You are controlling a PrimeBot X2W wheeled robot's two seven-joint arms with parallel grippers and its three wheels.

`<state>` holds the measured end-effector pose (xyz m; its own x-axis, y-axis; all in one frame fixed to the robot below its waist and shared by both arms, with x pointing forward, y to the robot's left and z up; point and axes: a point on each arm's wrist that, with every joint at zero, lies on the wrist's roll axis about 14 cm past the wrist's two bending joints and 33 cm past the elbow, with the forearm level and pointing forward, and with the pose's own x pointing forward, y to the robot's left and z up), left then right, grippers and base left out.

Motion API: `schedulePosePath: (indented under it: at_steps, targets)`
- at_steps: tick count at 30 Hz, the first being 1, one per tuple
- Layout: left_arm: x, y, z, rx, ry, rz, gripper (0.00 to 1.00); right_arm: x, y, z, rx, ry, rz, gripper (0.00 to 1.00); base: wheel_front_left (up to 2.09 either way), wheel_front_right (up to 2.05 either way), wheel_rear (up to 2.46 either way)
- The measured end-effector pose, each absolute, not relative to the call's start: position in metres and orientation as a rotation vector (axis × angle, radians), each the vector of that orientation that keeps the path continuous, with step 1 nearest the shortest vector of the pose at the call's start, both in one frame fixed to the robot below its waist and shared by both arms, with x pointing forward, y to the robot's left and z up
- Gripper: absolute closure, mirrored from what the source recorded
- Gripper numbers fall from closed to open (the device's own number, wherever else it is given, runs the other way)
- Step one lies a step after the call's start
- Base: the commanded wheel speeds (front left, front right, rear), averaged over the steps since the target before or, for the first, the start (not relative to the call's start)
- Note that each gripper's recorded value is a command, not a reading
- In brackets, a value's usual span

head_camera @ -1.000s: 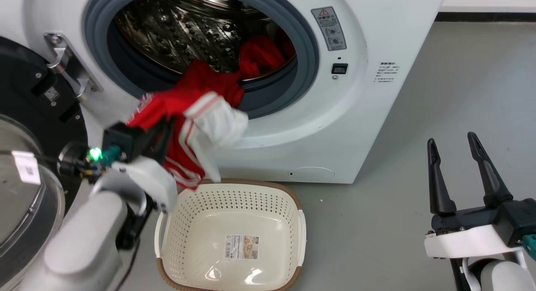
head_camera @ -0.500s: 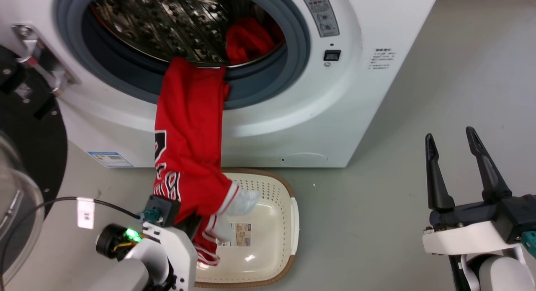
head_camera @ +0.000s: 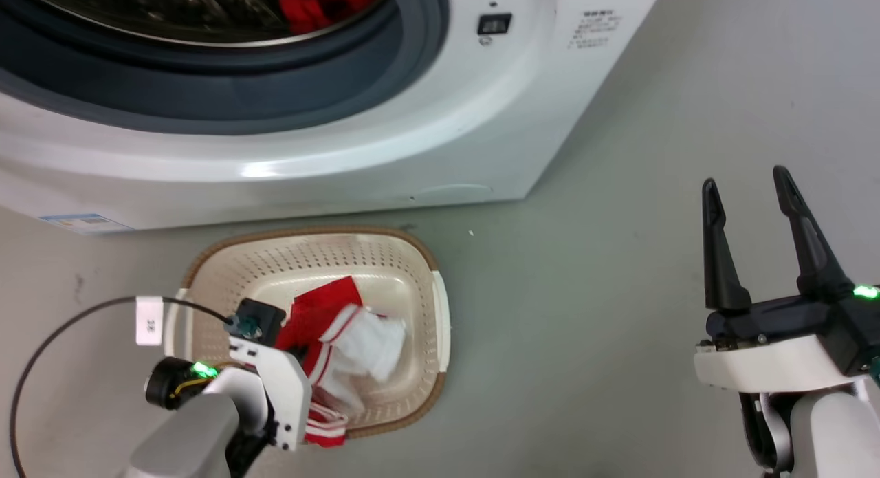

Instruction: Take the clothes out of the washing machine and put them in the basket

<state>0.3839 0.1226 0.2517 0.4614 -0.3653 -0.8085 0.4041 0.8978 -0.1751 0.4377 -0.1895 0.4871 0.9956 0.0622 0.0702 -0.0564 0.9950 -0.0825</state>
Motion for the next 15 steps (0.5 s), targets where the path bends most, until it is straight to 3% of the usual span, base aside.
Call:
schedulePosePath:
  at_steps: [15]
  targets:
    - [0.423,0.124,0.164,0.063,1.104,-0.402,1.0,0.448,-0.221,0.436,-0.113,0.055,-0.016,0.0,0.0,0.0,0.0]
